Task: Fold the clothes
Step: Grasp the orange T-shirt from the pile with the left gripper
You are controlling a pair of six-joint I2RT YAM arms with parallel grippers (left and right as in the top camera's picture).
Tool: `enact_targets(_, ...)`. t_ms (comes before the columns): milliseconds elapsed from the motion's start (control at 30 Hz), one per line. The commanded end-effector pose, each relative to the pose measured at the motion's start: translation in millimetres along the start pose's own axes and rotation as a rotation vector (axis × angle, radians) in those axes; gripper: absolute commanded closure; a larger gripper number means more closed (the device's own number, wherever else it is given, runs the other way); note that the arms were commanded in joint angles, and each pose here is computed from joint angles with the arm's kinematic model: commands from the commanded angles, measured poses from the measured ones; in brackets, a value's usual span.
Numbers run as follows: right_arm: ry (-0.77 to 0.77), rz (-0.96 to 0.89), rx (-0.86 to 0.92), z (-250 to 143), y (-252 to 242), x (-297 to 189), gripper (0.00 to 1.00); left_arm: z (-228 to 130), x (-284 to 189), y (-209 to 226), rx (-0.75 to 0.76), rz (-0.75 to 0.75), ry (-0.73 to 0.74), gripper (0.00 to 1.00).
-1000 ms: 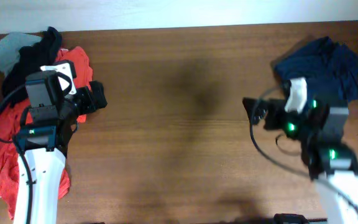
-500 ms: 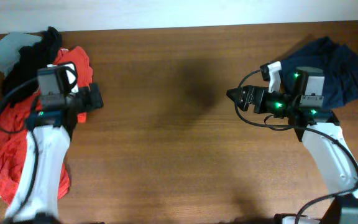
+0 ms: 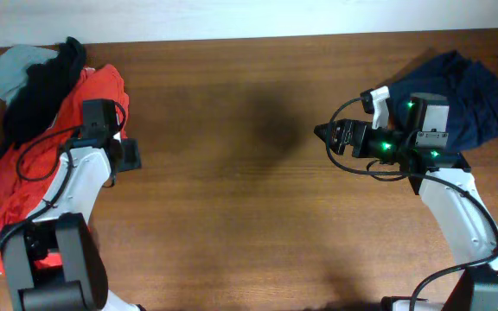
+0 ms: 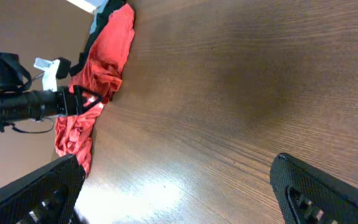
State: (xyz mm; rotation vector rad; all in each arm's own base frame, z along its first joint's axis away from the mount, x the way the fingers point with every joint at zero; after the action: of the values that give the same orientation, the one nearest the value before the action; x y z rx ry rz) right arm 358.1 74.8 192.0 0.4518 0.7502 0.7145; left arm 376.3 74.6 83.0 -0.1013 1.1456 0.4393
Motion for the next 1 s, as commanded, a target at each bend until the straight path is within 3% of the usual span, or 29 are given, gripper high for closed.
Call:
enact_targets(0,-0.014,-0.006,-0.020,7,0,-3,0.01,6,5,10,-0.007,0.078,-0.019,0.26)
enact_targets(600,-0.016,-0.047,-0.018,7,-6,-4,0.01,-7,43,5,0.015,0.104,0.048,0.27)
enact_targets(700,-0.015,-0.054,-0.015,7,-7,-4,0.01,-2,41,4,0.011,0.102,0.037,0.38)
enact_targets(800,-0.015,-0.054,-0.015,7,-7,-4,0.00,6,38,3,0.006,0.097,0.020,0.61)
enact_targets(833,-0.015,-0.055,-0.015,7,-7,-4,0.03,9,37,3,0.004,0.096,0.014,0.66)
enact_targets(967,-0.015,-0.055,-0.015,7,-7,-4,0.17,20,33,2,-0.005,0.090,-0.016,0.99)
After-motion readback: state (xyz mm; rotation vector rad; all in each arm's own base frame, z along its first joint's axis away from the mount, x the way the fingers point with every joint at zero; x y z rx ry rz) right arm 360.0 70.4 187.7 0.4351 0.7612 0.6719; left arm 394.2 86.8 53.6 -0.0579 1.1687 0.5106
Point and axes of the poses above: each gripper's point midway between its finger pads, its own x axis out along the fingers, its own y axis along the line the jaws close on, z = x × y, the point moved 3 cm from there along -x, back along the fingers, and after that the axes turned 9 degrees about -x, right-handed, at the moved point
